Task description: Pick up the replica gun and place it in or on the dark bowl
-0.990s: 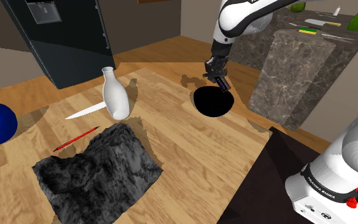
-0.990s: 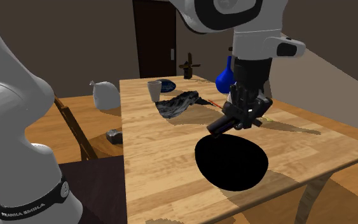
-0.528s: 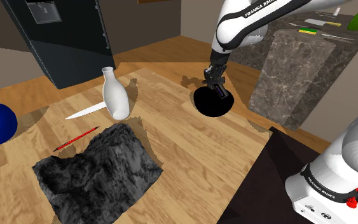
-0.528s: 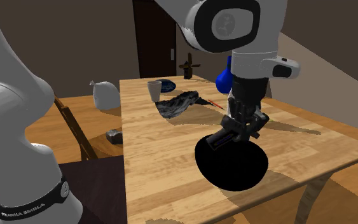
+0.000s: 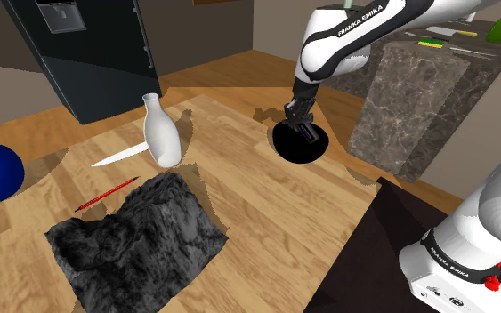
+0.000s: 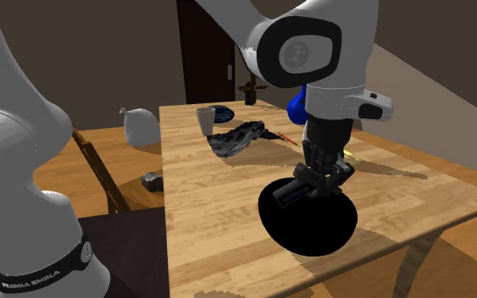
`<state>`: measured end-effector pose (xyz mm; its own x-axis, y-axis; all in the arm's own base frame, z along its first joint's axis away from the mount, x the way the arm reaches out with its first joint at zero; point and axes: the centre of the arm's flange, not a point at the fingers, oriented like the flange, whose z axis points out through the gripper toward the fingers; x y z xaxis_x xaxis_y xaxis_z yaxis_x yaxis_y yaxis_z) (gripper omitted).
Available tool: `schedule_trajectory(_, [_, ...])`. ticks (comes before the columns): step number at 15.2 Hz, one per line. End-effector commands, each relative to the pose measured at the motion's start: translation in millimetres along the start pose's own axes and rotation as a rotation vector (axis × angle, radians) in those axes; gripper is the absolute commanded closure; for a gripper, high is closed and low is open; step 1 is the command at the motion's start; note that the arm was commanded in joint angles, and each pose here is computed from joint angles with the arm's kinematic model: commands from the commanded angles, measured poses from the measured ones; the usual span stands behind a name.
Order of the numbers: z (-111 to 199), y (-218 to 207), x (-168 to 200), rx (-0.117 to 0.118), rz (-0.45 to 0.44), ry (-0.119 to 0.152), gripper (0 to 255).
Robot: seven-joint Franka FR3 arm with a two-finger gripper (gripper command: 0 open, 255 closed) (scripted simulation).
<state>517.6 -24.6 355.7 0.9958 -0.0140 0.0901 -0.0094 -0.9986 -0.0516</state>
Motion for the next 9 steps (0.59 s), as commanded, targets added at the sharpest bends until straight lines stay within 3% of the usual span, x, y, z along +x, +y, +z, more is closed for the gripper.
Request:
schedule_trajectory(1, [0.3, -0.1, 0.0, 0.0, 0.0, 0.0, 255])
schedule_trajectory(3, [0.3, -0.1, 0.0, 0.0, 0.0, 0.0, 255])
schedule_trajectory(4, [0.3, -0.1, 0.0, 0.0, 0.0, 0.0, 0])
schedule_trajectory(9, [0.3, -0.1, 0.0, 0.0, 0.0, 0.0, 0])
